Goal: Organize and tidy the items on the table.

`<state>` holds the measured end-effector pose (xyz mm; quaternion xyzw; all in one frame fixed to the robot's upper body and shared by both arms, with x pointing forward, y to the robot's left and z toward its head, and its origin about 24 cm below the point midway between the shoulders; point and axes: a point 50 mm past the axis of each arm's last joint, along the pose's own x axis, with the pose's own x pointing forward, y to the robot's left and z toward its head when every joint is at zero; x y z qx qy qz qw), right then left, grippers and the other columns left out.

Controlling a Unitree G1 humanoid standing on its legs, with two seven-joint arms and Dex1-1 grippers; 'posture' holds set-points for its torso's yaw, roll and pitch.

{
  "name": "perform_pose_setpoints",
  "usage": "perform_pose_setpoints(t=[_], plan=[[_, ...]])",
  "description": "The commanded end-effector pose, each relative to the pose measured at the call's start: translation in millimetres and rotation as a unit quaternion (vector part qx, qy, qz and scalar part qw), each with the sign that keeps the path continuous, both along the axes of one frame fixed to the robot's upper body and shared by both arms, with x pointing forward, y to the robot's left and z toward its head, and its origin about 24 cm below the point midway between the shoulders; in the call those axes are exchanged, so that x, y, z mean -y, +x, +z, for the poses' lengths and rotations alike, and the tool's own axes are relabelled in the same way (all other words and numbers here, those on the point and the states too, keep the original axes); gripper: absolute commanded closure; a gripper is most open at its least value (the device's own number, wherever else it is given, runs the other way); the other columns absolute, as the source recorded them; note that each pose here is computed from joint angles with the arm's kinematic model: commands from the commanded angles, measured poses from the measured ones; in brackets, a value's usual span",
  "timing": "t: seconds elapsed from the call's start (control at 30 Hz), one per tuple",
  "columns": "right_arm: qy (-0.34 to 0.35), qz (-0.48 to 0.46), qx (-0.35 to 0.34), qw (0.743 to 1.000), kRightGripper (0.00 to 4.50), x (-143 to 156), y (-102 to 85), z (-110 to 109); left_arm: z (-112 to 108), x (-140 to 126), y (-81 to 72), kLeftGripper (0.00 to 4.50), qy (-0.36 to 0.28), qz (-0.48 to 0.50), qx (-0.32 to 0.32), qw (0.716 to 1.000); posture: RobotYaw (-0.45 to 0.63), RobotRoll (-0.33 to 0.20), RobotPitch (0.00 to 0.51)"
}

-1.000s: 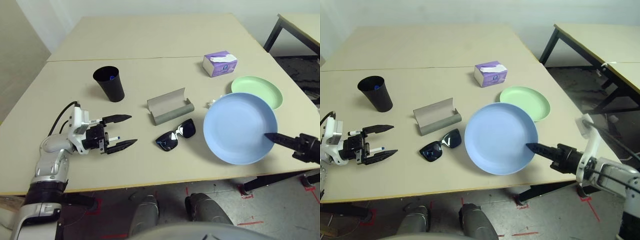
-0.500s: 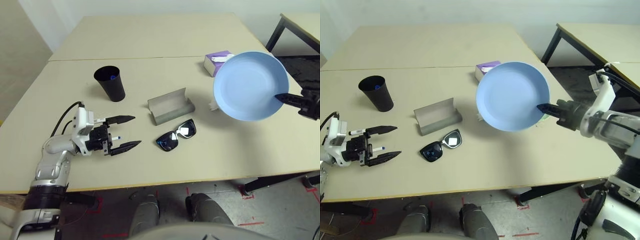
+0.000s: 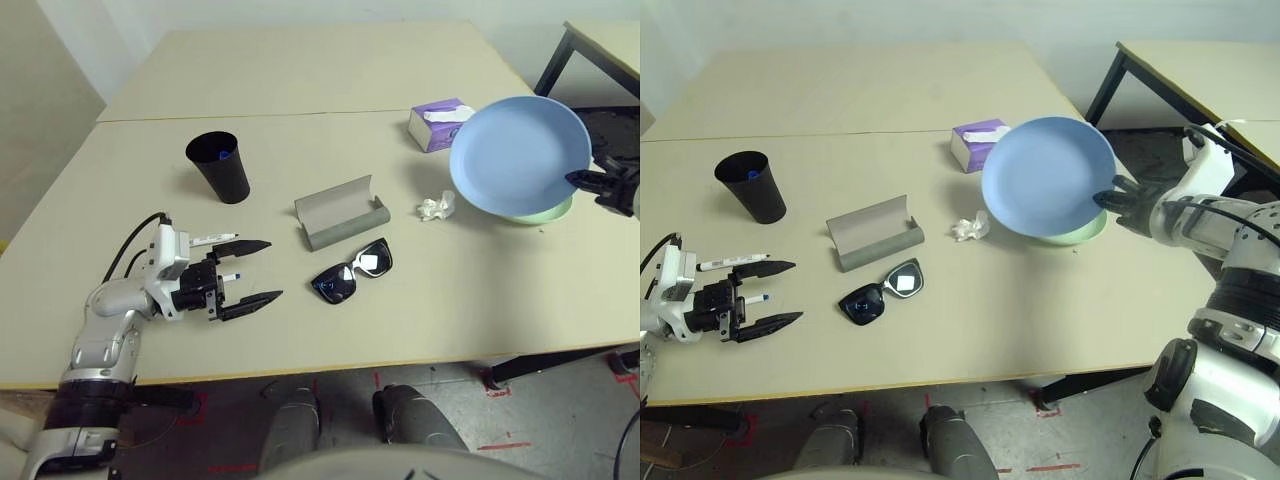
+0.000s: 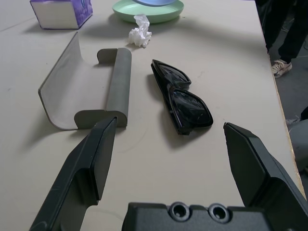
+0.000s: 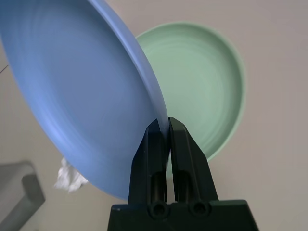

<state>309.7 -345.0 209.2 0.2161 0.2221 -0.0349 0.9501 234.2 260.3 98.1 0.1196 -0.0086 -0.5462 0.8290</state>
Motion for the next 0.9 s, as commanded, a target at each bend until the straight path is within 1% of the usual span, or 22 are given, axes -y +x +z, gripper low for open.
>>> perform_pose_setpoints(t=[0.03, 0.37, 0.67, 0.9], plan=[[-0.009, -0.018, -0.004, 1.0, 4.49, 6, 1.8, 2, -11, -4, -2.4, 0.0, 0.008, -0.003, -0.01, 1.0, -0.07, 0.0, 0.132], [-0.02, -0.02, -0.03, 0.999, 4.49, 9, 2.3, -9, -17, -7, -4.7, 0.0, 0.008, -0.001, -0.006, 1.0, -0.06, 0.0, 0.128], [-0.043, -0.047, -0.023, 0.998, 4.49, 16, 5.9, -11, -17, -6, -6.6, 0.0, 0.006, -0.002, -0.003, 1.0, -0.05, 0.0, 0.132], [-0.045, -0.052, -0.021, 0.997, 4.49, 16, 7.7, -13, -12, -3, -7.4, 0.0, 0.005, -0.003, 0.0, 1.0, -0.05, 0.0, 0.135]])
